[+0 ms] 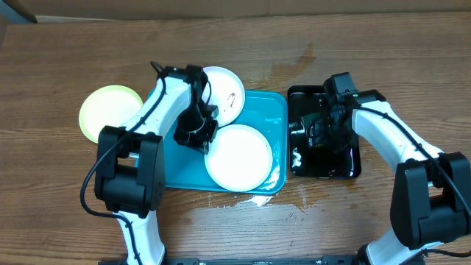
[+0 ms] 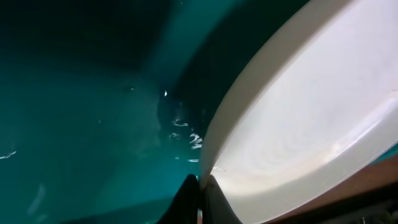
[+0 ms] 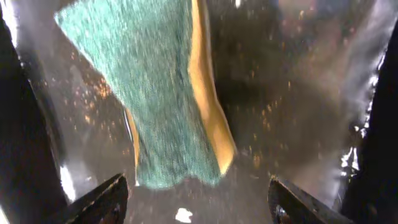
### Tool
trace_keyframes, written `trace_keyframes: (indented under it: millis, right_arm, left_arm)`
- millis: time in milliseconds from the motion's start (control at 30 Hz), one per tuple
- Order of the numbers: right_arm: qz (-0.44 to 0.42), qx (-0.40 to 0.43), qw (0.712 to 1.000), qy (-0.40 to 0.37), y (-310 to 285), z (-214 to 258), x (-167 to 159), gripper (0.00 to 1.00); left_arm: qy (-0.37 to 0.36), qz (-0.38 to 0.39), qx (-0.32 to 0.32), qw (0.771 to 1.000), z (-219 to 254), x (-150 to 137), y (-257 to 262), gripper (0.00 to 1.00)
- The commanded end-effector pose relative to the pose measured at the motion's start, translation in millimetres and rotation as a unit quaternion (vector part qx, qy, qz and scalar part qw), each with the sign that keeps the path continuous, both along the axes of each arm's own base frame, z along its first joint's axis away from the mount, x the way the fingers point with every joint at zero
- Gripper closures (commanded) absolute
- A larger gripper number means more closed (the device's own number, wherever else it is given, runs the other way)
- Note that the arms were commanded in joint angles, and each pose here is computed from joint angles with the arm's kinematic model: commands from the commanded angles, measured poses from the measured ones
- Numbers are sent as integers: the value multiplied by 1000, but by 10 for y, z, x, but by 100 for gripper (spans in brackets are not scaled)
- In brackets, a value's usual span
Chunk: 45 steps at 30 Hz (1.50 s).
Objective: Clean dirty plates on tray and stack at the side
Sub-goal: 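Rinse the sponge in the black tray's water with the right gripper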
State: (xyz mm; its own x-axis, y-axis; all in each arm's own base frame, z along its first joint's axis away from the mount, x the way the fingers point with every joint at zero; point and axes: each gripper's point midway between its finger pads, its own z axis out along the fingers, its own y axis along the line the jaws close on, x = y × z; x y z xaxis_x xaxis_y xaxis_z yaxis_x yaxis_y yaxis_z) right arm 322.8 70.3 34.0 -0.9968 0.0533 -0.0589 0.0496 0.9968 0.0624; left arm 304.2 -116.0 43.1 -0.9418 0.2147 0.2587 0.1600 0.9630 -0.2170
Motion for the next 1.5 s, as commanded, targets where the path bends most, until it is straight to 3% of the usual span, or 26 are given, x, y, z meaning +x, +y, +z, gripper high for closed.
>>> trace_keyframes:
  millis: [0,200,667,733,833,933,1000,1033,1067,1133,1200,1367,1467]
  right_arm:
    - [-8,10,1000,-25,39,198,171,27]
    - [-4,38,999,-26,143,208,180,22]
    - [-1,46,996,-72,150,-189,227,25]
    - [0,47,995,-83,154,-235,247,34]
    - [0,48,995,-88,158,-233,265,55]
    - [0,49,995,-90,162,-183,300,84]
    - [-1,47,996,-80,160,-104,295,89]
    - [-1,46,996,-75,161,-60,295,88]
    - [-1,46,996,-72,162,-19,300,78]
    - [-1,46,996,-73,168,47,333,44]
    - [0,47,996,-82,174,62,375,22]
    - [-3,32,993,-112,123,-4,481,21]
    - [-3,34,993,-116,126,-102,451,27]
  left_arm:
    - [-32,-14,-10,999,189,184,-65,96]
    - [-57,-15,-12,998,270,320,-89,96]
    - [-71,-18,10,997,248,378,-17,96]
    - [-71,-18,10,997,248,378,-17,96]
    - [-70,-18,10,997,248,377,-15,96]
    - [-70,-18,10,997,248,377,-15,96]
    - [-70,-18,10,997,248,378,-16,96]
    - [-70,-18,10,997,248,378,-16,96]
    - [-71,-18,10,997,248,379,-16,96]
    - [-71,-18,10,997,248,379,-16,96]
    - [-70,-18,10,997,248,378,-16,96]
    - [-70,-18,10,997,248,377,-16,96]
    - [-70,-18,10,997,248,377,-16,96]
